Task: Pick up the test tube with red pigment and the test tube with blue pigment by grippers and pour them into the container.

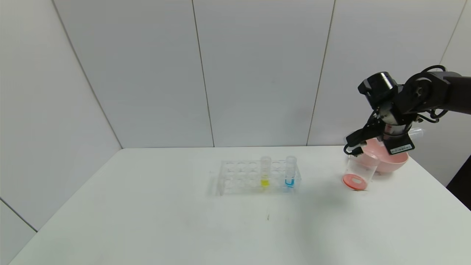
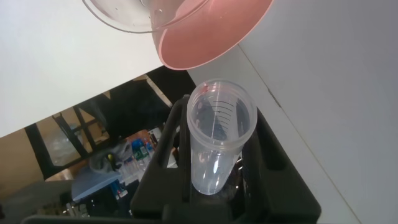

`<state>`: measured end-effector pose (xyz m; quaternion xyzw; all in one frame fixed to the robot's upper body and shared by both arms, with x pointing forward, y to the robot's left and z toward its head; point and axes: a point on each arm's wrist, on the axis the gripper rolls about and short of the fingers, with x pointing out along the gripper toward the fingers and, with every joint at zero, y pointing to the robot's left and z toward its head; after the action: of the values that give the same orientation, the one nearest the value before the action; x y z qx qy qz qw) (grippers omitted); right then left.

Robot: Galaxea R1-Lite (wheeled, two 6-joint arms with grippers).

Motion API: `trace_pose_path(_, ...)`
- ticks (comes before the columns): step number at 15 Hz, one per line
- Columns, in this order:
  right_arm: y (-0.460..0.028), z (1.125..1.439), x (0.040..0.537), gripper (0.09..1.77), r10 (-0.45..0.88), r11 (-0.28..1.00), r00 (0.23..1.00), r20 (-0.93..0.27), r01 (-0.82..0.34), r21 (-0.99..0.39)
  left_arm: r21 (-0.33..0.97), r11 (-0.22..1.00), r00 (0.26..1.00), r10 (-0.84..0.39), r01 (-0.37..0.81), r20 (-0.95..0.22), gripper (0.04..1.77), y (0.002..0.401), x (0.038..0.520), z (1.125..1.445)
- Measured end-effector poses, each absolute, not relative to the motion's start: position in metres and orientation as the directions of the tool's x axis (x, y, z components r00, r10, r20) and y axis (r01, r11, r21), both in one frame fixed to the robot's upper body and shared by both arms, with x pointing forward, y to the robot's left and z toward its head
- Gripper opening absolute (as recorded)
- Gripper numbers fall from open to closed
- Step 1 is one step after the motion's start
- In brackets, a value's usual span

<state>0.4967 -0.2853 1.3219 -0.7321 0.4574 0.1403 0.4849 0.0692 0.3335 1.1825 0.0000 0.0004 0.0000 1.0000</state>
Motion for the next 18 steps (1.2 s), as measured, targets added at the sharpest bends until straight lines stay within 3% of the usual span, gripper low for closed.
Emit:
trace_pose_path(7,-0.286,1.323,0.497,0.53,-0.522,-0.101,0.55,-0.652,-0.799,-0.593,0.0,1.0,1.0,0.0,0.0,-0.001,1.76,0.334,0.069,1.183)
trace_pose_path(11,-0.294,1.327,0.497,0.53,-0.331,-0.044,0.595,-0.733,-0.785,-0.618,0.0,1.0,1.0,0.0,0.0,-0.001,1.76,0.334,0.069,1.182)
trace_pose_path(14,-0.309,1.334,0.493,0.53,-0.16,0.141,0.607,-0.778,-0.766,-0.627,0.0,1.0,1.0,0.0,0.0,-0.001,1.76,0.334,0.069,1.183)
trace_pose_path(18,-0.313,1.351,0.479,0.53,0.122,0.485,0.612,-0.781,-0.724,-0.491,0.0,1.0,1.0,0.0,0.0,-0.001,1.76,0.334,0.069,1.183)
